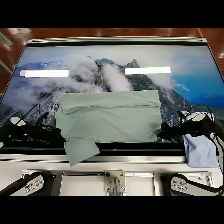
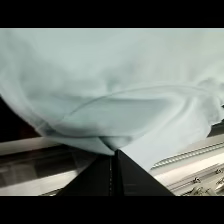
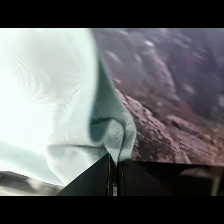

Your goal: Fold the shirts.

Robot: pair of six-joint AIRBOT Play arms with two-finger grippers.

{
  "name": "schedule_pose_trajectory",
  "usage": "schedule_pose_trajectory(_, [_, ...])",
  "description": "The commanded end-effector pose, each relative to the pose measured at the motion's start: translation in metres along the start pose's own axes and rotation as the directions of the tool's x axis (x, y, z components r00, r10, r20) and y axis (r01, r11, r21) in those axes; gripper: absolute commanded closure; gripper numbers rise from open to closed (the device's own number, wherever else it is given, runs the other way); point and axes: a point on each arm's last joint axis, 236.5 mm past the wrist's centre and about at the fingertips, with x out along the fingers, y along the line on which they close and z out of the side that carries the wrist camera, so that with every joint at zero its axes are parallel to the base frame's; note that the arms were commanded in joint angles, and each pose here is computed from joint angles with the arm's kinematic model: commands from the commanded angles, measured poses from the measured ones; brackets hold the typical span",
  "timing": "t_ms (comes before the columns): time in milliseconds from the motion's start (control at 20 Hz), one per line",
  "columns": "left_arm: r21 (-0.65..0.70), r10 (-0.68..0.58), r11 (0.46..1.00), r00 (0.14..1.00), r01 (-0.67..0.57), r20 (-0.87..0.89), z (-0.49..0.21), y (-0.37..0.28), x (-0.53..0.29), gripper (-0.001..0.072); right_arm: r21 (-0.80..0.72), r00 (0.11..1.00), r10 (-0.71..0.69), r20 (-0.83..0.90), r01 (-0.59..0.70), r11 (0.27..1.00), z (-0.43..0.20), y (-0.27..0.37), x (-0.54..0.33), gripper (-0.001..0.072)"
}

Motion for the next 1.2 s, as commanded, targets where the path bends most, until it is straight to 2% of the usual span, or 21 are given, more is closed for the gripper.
schedule_pose_trajectory(0, [0.189,-0.004,0.982,0.998,-0.007,0.062,0.025,-0.018,-0.028,0.0672,-0.156,0.994,0.014,0.109,0.004,0.988,0.022,0.022,-0.027,0.0650])
schedule_pose_trajectory(150, [0.240,-0.008,0.970,0.974,-0.047,0.224,0.081,-0.039,-0.069,0.0673,-0.205,0.961,0.041,0.272,0.017,0.979,0.065,0.050,-0.079,0.0652])
schedule_pose_trajectory(300, [0.254,-0.109,0.967,0.954,0.036,0.280,0.127,-0.071,-0.091,0.0673,-0.269,0.928,0.066,0.367,0.038,0.962,0.097,0.085,-0.107,0.0651])
schedule_pose_trajectory(400, [0.239,-0.178,0.965,0.939,0.108,0.296,0.158,-0.086,-0.097,0.0672,-0.293,0.907,0.080,0.413,0.050,0.955,0.123,0.110,-0.108,0.0652])
schedule_pose_trajectory(650, [0.147,-0.184,0.979,0.932,0.144,0.314,0.222,-0.080,-0.098,0.0673,-0.308,0.900,0.073,0.431,0.070,0.949,0.185,0.143,-0.076,0.0652])
schedule_pose_trajectory(900, [0.095,-0.176,0.983,0.942,0.155,0.287,0.255,-0.058,-0.072,0.0673,-0.247,0.886,0.060,0.459,0.063,0.967,0.228,0.142,-0.055,0.0651])
schedule_pose_trajectory(1150, [-0.006,-0.172,0.984,0.959,0.177,0.227,0.256,-0.037,-0.040,0.0673,-0.210,0.891,-0.046,0.451,0.156,0.965,0.231,0.113,-0.044,0.0651])
